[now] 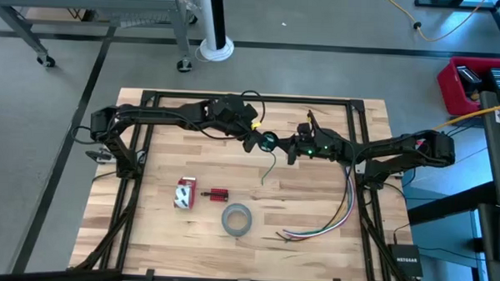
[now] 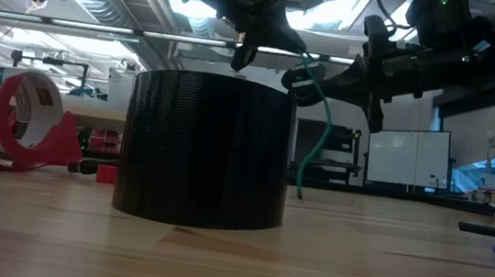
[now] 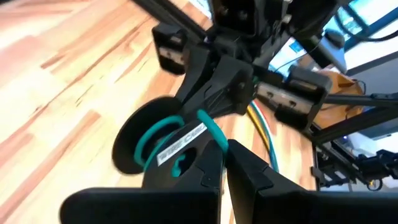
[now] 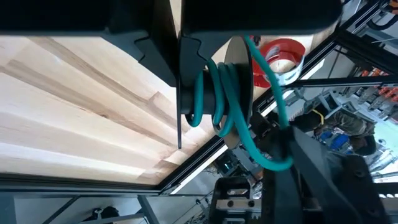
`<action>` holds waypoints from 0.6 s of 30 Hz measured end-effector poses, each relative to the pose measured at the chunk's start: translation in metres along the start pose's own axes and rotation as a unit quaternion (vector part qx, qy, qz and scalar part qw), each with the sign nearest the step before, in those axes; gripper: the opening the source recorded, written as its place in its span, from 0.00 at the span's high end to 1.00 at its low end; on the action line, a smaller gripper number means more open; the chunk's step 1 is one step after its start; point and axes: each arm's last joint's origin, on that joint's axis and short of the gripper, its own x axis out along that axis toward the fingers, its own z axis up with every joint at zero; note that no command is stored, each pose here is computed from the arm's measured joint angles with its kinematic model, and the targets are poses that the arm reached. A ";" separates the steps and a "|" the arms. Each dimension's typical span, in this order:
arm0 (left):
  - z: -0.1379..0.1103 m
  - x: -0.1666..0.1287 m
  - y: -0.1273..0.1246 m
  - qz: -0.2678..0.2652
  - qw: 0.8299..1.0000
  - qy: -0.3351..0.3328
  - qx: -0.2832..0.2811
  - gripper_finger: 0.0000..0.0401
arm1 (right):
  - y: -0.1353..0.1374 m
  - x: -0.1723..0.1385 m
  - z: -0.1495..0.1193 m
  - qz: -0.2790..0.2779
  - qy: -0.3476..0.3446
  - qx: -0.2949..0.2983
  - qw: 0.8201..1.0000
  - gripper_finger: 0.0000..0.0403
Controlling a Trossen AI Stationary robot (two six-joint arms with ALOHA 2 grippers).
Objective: Coil cords
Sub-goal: Coil the green wire onto the spool
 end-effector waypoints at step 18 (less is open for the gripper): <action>0.001 -0.012 0.017 0.002 0.999 0.050 -0.006 1.00 | 0.006 -0.006 0.007 0.029 -0.008 0.000 1.000 0.99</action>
